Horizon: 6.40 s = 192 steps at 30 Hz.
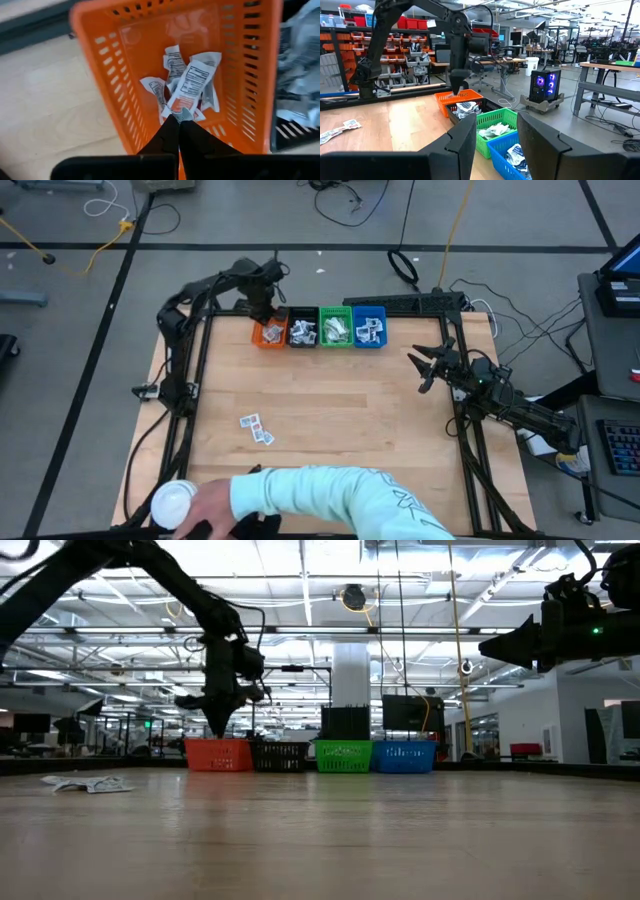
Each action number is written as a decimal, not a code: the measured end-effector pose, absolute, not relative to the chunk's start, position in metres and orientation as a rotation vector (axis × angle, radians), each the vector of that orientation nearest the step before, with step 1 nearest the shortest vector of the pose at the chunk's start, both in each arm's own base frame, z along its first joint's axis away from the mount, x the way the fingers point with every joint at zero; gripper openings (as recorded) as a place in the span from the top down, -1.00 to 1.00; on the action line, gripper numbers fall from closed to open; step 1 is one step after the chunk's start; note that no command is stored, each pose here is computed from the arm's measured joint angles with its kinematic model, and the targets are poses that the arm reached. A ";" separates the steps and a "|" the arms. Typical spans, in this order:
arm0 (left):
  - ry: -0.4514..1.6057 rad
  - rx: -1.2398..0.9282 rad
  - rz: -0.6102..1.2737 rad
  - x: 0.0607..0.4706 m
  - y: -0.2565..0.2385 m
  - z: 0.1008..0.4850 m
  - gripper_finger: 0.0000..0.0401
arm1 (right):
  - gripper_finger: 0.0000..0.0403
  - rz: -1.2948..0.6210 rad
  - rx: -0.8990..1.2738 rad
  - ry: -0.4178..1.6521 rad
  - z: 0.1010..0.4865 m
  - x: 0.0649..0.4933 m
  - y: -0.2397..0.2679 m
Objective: Pick & Place First Aid Supplies
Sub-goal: Put the red packet into the orange bin
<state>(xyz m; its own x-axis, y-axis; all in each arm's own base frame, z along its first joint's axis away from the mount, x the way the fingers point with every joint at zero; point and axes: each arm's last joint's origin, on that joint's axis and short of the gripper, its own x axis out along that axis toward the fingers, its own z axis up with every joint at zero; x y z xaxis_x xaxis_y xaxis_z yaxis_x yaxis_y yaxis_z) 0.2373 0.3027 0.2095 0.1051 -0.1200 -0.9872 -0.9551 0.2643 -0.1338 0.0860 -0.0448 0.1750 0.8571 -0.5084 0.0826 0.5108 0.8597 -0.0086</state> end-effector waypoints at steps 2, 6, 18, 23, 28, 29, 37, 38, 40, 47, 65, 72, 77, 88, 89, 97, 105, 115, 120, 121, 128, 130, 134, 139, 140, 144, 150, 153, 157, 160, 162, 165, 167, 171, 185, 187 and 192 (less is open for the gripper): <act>1.327 -1.148 0.872 0.239 0.304 0.202 0.99 | 0.31 -0.535 -0.031 -0.079 0.175 0.086 -0.045; 1.307 -1.172 0.897 0.241 0.305 0.200 0.94 | 0.31 -0.535 -0.031 -0.079 0.175 0.086 -0.045; 1.211 -1.164 0.812 0.249 0.313 0.222 0.22 | 0.31 -0.535 -0.031 -0.079 0.175 0.086 -0.045; 1.248 -1.064 0.681 0.258 0.305 0.230 0.06 | 0.31 -0.535 -0.030 -0.078 0.175 0.086 -0.045; 1.282 -0.826 0.489 0.273 0.286 0.243 0.01 | 0.31 -0.535 -0.031 -0.079 0.175 0.086 -0.045; 1.290 -0.769 0.451 0.276 0.282 0.245 0.01 | 0.31 -0.535 -0.031 -0.079 0.175 0.086 -0.045; 1.359 -0.552 0.320 0.285 0.257 0.241 0.00 | 0.31 -0.536 -0.031 -0.078 0.175 0.086 -0.045; 1.358 -0.541 0.321 0.284 0.253 0.241 0.00 | 0.31 -0.535 -0.030 -0.079 0.175 0.086 -0.045; 1.368 -0.504 0.335 0.282 0.242 0.240 0.00 | 0.31 -0.535 -0.030 -0.078 0.175 0.086 -0.045; 1.377 -0.502 0.328 0.272 0.192 0.235 0.00 | 0.31 -0.536 -0.031 -0.079 0.175 0.086 -0.045; 1.437 -0.518 0.279 0.235 0.076 0.215 0.00 | 0.31 -0.535 -0.030 -0.079 0.175 0.086 -0.045; 1.445 -0.577 0.269 0.228 0.038 0.196 0.00 | 0.31 -0.536 -0.031 -0.079 0.175 0.086 -0.045; 1.467 -0.659 0.320 0.222 0.020 0.178 0.00 | 0.31 -0.536 -0.030 -0.079 0.175 0.086 -0.045; 1.492 -0.799 0.479 0.210 -0.001 0.154 0.00 | 0.31 -0.536 -0.031 -0.079 0.175 0.086 -0.045; 1.495 -0.804 0.501 0.209 -0.002 0.152 0.00 | 0.31 -0.536 -0.030 -0.079 0.175 0.086 -0.045; 1.528 -0.832 0.579 0.198 -0.004 0.141 0.10 | 0.31 -0.535 -0.030 -0.079 0.175 0.086 -0.045; 1.540 -0.834 0.595 0.193 -0.008 0.136 0.66 | 0.31 -0.536 -0.031 -0.079 0.175 0.086 -0.045; 1.535 -0.871 0.593 0.195 -0.003 0.144 0.98 | 0.31 -0.535 -0.031 -0.079 0.175 0.086 -0.045; 1.462 -0.889 0.595 0.198 0.007 0.168 0.98 | 0.31 -0.536 -0.030 -0.079 0.175 0.086 -0.045; 1.445 -0.895 0.594 0.199 0.009 0.173 0.99 | 0.31 -0.535 -0.031 -0.078 0.175 0.086 -0.045; 1.399 -0.928 0.627 0.197 0.019 0.204 0.99 | 0.31 -0.536 -0.031 -0.079 0.175 0.086 -0.045; 1.396 -0.938 0.643 0.197 0.022 0.211 0.99 | 0.31 -0.536 -0.030 -0.079 0.175 0.086 -0.045; 1.363 -0.964 0.667 0.196 0.029 0.223 0.99 | 0.31 -0.536 -0.030 -0.080 0.175 0.086 -0.045; 1.335 -1.037 0.733 0.197 0.059 0.229 0.99 | 0.31 -0.535 -0.031 -0.080 0.175 0.086 -0.045; 1.328 -1.046 0.738 0.197 0.066 0.230 0.99 | 0.31 -0.535 -0.031 -0.080 0.175 0.086 -0.045; 1.310 -1.084 0.759 0.201 0.096 0.234 1.00 | 0.31 -0.536 -0.031 -0.081 0.175 0.086 -0.045; 1.329 -1.138 0.793 0.207 0.146 0.235 1.00 | 0.31 -0.536 -0.031 -0.082 0.175 0.086 -0.045; 1.322 -1.148 0.802 0.214 0.172 0.240 1.00 | 0.31 -0.535 -0.031 -0.081 0.175 0.086 -0.045; 1.326 -1.160 0.811 0.223 0.205 0.244 1.00 | 0.31 -0.535 -0.031 -0.081 0.175 0.086 -0.045; 1.315 -1.168 0.819 0.228 0.229 0.247 1.00 | 0.31 -0.535 -0.031 -0.082 0.175 0.086 -0.045; 1.318 -1.177 0.826 0.231 0.241 0.247 1.00 | 0.31 -0.535 -0.031 -0.081 0.175 0.086 -0.045; 1.313 -1.183 0.831 0.233 0.258 0.252 1.00 | 0.31 -0.536 -0.031 -0.082 0.175 0.086 -0.045; 1.314 -1.186 0.836 0.235 0.267 0.254 1.00 | 0.31 -0.536 -0.031 -0.081 0.175 0.086 -0.045; 1.306 -1.187 0.847 0.237 0.282 0.252 1.00 | 0.31 -0.536 -0.031 -0.081 0.175 0.086 -0.045; 1.305 -1.211 0.927 0.244 0.300 0.224 0.39 | 0.31 -0.536 -0.031 -0.082 0.175 0.086 -0.045; 1.304 -1.211 0.934 0.244 0.300 0.224 0.23 | 0.31 -0.536 -0.031 -0.081 0.175 0.086 -0.045; 1.298 -1.221 0.944 0.241 0.299 0.229 -0.06 | 0.31 -0.535 -0.031 -0.081 0.175 0.086 -0.045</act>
